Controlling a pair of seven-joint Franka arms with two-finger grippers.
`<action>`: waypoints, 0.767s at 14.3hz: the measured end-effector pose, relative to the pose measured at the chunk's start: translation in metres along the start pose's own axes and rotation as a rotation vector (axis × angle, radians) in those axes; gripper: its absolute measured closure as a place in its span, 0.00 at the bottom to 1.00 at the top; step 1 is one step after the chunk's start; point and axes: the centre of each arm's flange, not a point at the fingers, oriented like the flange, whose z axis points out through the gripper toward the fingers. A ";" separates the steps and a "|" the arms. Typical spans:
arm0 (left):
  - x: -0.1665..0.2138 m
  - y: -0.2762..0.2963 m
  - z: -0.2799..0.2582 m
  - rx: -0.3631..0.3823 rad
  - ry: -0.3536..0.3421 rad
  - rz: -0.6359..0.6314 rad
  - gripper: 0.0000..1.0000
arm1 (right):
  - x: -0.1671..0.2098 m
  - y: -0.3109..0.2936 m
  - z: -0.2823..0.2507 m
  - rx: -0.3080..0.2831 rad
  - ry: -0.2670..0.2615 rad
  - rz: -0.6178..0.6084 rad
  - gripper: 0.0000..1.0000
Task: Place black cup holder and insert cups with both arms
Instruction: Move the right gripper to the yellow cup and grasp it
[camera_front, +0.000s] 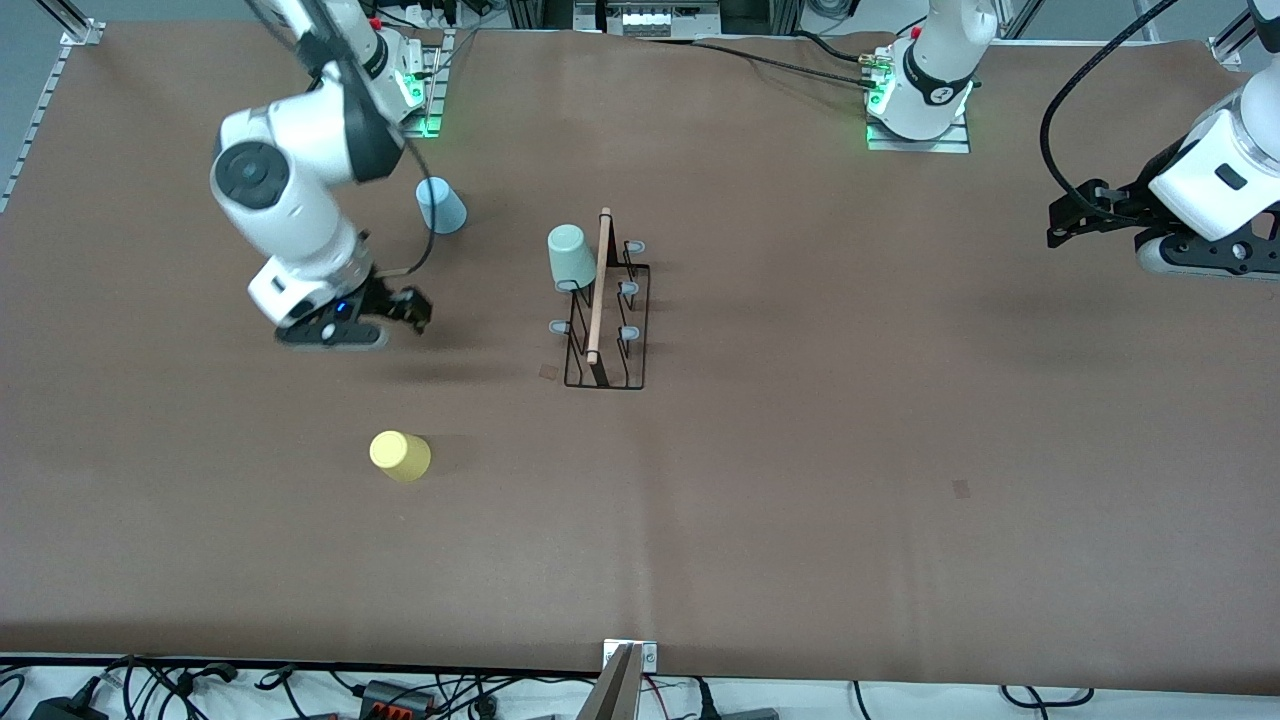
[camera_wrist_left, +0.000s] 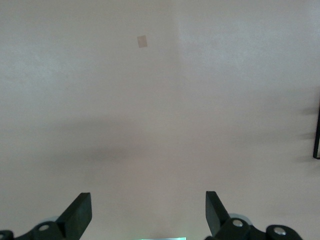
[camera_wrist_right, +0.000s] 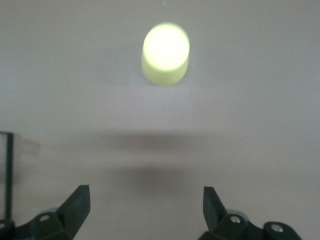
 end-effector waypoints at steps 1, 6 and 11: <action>0.000 -0.001 0.000 0.000 0.000 -0.001 0.00 | 0.015 0.003 0.009 0.002 -0.001 -0.024 0.00; 0.000 -0.003 0.000 0.000 0.000 -0.005 0.00 | 0.072 0.014 0.060 -0.024 0.033 -0.097 0.00; 0.000 -0.003 -0.001 -0.001 0.002 -0.006 0.00 | 0.096 0.023 0.102 0.017 0.131 -0.094 0.00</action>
